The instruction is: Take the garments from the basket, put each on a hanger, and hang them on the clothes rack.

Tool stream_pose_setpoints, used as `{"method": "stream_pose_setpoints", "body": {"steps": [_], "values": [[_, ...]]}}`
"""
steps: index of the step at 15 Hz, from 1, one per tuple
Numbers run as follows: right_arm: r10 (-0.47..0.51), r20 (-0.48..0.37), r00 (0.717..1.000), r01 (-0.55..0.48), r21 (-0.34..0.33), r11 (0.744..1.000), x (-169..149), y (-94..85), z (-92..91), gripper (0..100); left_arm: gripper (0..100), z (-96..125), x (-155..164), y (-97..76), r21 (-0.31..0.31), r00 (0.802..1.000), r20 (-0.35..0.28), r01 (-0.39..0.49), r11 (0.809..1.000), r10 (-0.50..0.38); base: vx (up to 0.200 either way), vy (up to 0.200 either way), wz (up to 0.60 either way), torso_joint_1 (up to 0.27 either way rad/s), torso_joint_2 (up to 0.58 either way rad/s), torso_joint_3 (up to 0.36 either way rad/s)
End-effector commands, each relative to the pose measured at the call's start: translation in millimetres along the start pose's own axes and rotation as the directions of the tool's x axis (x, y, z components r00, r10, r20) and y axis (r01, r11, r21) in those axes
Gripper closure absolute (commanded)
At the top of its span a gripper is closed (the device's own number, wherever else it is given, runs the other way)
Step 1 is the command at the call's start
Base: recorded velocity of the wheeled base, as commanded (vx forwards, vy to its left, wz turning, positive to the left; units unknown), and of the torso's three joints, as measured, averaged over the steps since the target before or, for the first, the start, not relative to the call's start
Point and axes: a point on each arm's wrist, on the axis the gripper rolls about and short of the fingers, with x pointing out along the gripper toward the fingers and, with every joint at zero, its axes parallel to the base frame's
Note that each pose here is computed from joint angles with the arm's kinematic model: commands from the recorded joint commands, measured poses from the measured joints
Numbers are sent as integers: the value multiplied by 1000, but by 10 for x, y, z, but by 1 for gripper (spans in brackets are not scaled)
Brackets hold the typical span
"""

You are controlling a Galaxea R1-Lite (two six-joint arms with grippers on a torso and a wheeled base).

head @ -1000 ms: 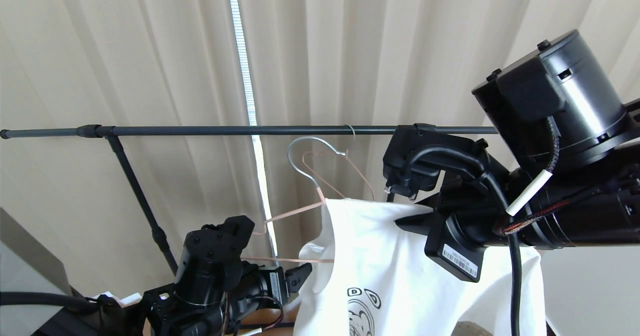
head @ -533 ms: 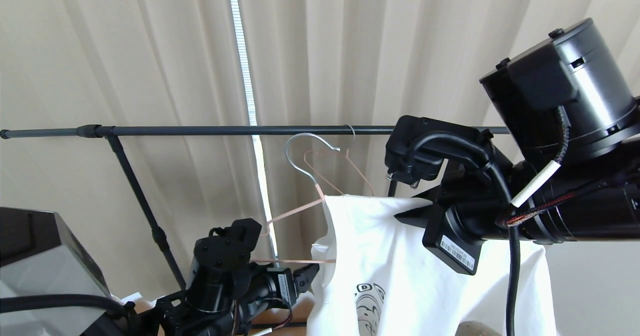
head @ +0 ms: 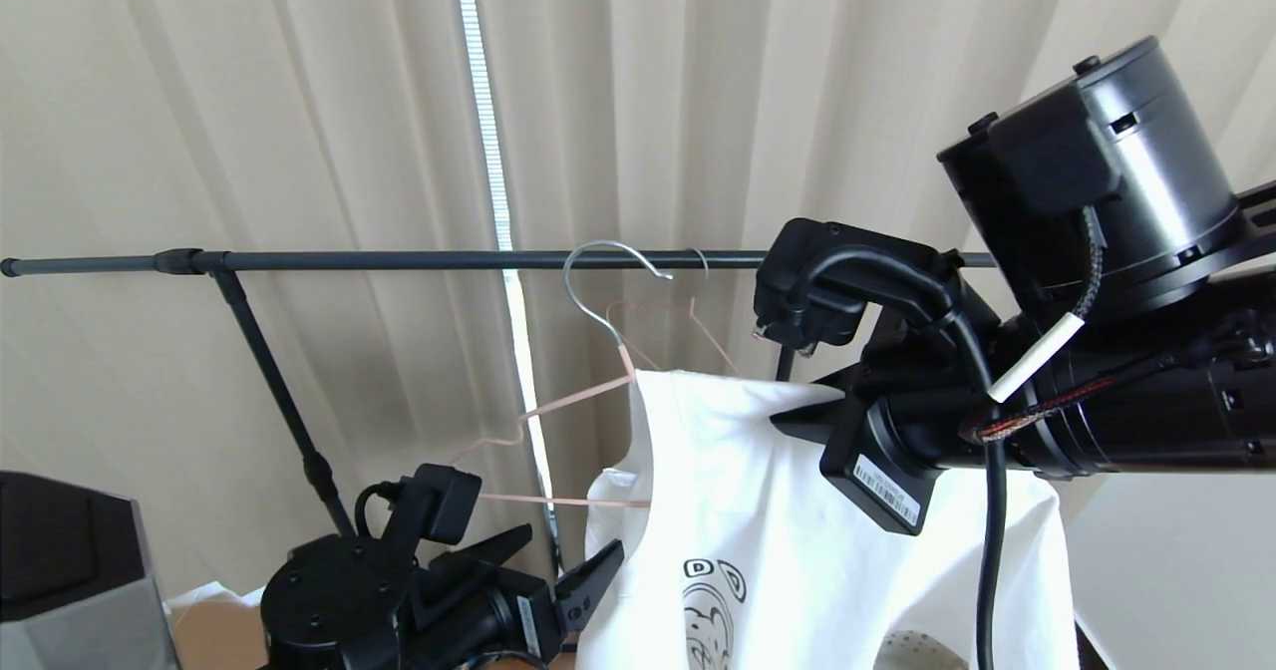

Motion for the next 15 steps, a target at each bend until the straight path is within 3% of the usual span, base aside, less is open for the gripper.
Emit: {"method": "stream_pose_setpoints", "body": {"steps": [1,4,7,12,15], "values": [[1,-3,1000,-1,3,1000,9,2,-1,100,0,-48,-43,-17,8,1000,-22,7,1000,-6,0,0,0,0,0,0],[0,9,1000,0,7,1000,-27,-8,4,100,0,-30,-13,-27,6,1000,-5,0,1000,0,0,0,0,0,0,0],[-8,40,999,4,91,996,-53,-19,20,100,0,-78,22,-13,3,1000,-17,-14,1000,14,0,0,0,0,0,0],[-7,67,998,1,93,996,-69,-1,53,100,0,-203,125,48,7,997,-62,-44,999,44,0,0,0,0,0,0],[-4,74,997,-3,94,996,-104,-6,45,100,0,-143,164,107,-7,997,-30,-75,997,74,0,0,0,0,0,0]]}}
